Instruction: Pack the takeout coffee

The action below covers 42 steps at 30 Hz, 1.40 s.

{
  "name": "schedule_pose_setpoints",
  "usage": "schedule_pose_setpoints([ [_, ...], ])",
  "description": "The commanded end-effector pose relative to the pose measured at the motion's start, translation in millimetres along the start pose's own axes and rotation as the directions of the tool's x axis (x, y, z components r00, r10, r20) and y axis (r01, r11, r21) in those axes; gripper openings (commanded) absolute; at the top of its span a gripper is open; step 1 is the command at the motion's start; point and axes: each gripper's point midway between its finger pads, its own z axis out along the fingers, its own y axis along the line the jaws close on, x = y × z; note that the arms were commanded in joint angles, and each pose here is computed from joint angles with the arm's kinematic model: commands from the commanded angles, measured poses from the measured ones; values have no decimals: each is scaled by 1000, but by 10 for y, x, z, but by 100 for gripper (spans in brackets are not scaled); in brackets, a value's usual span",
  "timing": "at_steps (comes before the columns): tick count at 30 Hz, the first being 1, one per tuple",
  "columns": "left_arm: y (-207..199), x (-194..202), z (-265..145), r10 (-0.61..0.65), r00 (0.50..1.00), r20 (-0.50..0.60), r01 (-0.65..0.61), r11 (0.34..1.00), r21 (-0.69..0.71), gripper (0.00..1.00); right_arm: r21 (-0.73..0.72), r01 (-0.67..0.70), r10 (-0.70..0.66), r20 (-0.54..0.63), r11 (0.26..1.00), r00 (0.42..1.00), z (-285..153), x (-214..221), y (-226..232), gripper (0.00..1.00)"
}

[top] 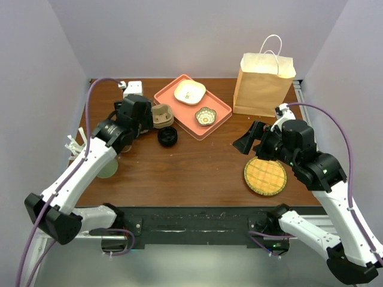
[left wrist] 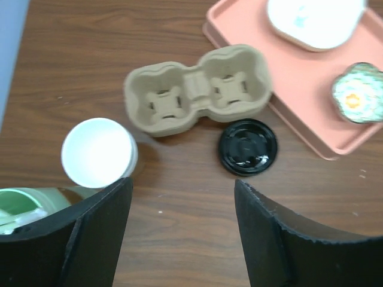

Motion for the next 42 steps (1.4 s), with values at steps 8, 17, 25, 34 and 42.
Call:
schedule_pose_setpoints([
  [8, 653, 19, 668, 128, 985, -119, -154, 959, -236, 39, -131, 76, -75, 10, 988, 997, -49, -61, 245, 82],
  [17, 744, 448, 995, 152, 953, -262, -215, 949, -229, 30, -154, 118, -117, 15, 981, 993, -105, -161, 356, 81],
  [25, 785, 636, 1185, 172, 935, -311, -239, 952, -192, 27, -144, 113, -118, -26, 983, 993, -74, -69, 308, 80],
  [34, 749, 734, 1255, 170, 926, -338, -239, 955, -174, 26, -115, 115, -122, -50, 987, 991, 19, -66, 278, 78],
  [42, 815, 776, 1231, 174, 917, -358, -258, 945, -201, 20, -114, 113, -119, -53, 987, 991, 62, -51, 263, 78],
])
